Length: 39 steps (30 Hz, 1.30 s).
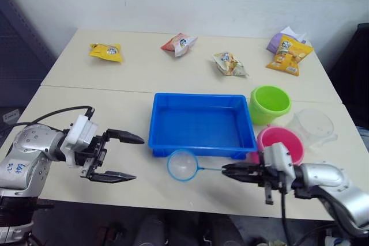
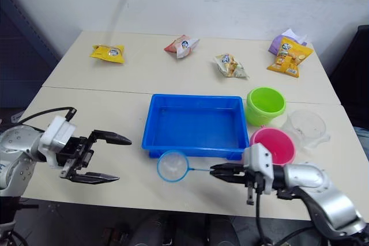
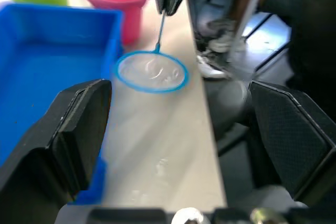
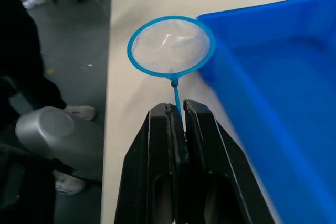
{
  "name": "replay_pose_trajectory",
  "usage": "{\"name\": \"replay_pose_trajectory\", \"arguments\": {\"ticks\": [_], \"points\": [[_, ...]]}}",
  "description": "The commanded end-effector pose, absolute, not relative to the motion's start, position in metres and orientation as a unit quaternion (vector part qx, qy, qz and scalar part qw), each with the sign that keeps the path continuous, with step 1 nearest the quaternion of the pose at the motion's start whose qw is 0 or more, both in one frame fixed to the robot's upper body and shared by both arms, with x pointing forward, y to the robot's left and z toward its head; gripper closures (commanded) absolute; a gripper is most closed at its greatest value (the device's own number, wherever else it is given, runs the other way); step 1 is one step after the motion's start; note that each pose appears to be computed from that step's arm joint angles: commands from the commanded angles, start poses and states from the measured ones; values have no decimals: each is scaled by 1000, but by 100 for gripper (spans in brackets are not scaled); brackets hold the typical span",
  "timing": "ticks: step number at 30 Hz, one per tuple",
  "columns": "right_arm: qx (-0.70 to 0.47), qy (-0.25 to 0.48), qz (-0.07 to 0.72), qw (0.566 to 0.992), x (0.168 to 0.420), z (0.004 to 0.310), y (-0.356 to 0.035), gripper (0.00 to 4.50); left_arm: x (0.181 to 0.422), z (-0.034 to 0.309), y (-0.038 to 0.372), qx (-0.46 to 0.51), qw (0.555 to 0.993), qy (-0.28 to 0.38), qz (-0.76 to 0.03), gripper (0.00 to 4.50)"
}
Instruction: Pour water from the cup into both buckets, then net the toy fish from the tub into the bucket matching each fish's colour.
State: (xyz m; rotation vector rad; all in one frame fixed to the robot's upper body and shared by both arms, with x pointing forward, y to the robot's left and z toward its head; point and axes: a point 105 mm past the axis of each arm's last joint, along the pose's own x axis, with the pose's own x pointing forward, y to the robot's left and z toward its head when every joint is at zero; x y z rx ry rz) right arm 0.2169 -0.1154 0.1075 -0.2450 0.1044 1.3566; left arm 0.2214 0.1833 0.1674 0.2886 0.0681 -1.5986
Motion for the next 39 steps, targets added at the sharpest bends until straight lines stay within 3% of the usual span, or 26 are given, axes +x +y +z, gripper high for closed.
{"name": "replay_pose_trajectory", "arguments": {"ticks": [1,3,6,10,14,19,20,22,30,35,39], "points": [[-125,48,623,771,223,84,-103,450,207,157,176,172,644,32,-745,1],[-155,50,637,754,224,69,-99,450,205,154,172,174,645,32,-744,1],[-152,48,627,763,235,56,-95,450,205,154,170,165,654,31,-738,1],[-138,79,633,758,231,33,-97,450,205,151,175,172,656,42,-734,1],[-132,72,632,760,232,31,-96,283,209,155,179,182,656,42,-731,0],[-118,35,641,758,229,51,-95,24,215,159,184,182,671,44,-717,0],[-116,32,645,755,226,55,-98,11,216,159,186,174,678,48,-713,0],[-118,22,643,756,221,65,-106,11,216,152,190,175,691,63,-698,0],[-149,-6,582,800,185,128,-171,11,230,131,241,182,826,70,-529,0],[-179,-42,469,864,179,167,-234,11,230,112,267,208,856,95,-463,0],[-226,4,454,862,169,167,-267,11,232,109,267,230,854,88,-458,0]]}}
